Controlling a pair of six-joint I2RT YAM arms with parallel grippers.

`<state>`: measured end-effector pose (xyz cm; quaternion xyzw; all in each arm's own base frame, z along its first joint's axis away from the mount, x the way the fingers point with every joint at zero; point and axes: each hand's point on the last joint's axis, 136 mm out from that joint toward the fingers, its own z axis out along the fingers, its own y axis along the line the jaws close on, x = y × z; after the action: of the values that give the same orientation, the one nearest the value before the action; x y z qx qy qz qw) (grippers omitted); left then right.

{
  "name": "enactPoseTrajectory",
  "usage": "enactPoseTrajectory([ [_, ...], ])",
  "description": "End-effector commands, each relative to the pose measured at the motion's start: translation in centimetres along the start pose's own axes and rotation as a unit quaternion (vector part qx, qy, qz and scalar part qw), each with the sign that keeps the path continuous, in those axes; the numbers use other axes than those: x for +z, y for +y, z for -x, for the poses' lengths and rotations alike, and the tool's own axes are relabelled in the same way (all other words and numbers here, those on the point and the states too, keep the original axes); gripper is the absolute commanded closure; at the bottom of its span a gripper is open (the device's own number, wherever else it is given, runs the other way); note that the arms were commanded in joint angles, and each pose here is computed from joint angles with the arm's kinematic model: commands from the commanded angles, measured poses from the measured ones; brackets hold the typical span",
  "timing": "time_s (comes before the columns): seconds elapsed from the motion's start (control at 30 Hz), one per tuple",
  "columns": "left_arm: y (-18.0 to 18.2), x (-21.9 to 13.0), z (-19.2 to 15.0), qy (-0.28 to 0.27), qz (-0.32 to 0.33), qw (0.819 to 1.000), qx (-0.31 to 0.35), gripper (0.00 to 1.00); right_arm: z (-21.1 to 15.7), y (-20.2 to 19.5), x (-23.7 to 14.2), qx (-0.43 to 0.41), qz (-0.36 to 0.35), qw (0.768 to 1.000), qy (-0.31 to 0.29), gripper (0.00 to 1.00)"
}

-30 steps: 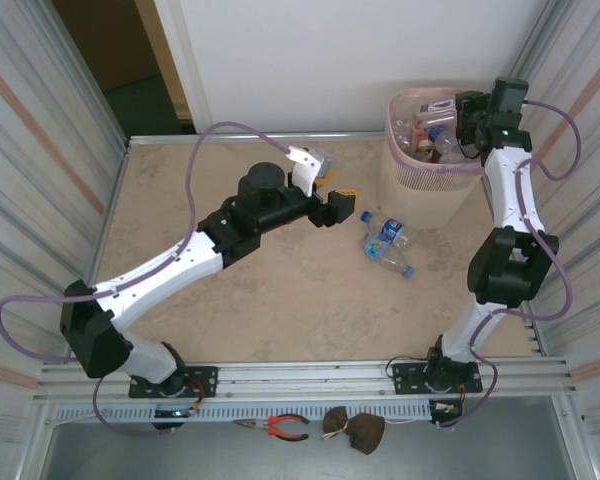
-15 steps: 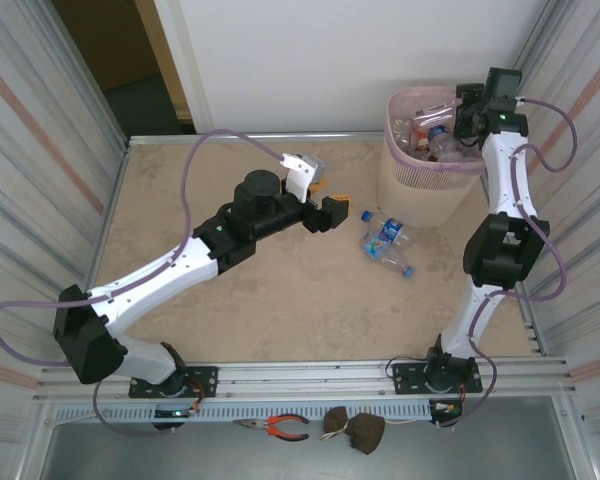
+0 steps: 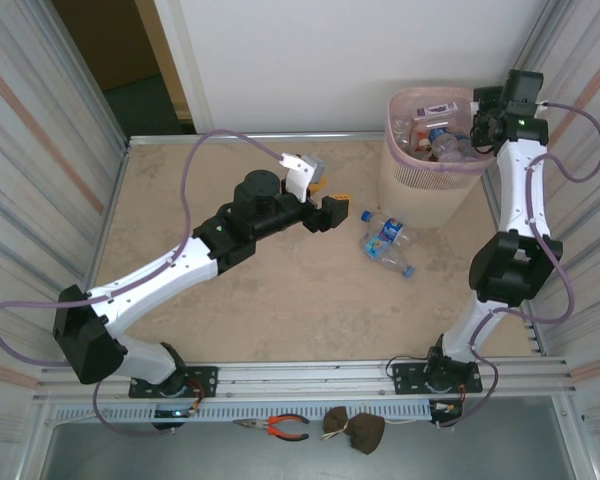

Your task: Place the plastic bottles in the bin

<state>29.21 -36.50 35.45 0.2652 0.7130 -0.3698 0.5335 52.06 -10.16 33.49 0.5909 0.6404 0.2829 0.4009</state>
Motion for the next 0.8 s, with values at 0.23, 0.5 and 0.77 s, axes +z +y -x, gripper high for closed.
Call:
enactPoseTrajectory([
  [0.23,-0.4,-0.6,2.5,-0.035,-0.006,0.999,-0.011,0.22,-3.0,6.1,-0.7,-0.045,0.153,0.983,0.086,0.42],
  [0.5,-0.2,-0.8,2.6,-0.035,0.002,0.999,-0.012,0.22,-5.7,8.1,3.5,-0.033,0.201,0.967,0.156,0.46],
  [0.77,0.3,-0.8,2.3,-0.032,0.013,0.999,-0.012,0.22,-6.4,1.2,9.5,-0.013,0.1,0.982,0.158,0.48],
])
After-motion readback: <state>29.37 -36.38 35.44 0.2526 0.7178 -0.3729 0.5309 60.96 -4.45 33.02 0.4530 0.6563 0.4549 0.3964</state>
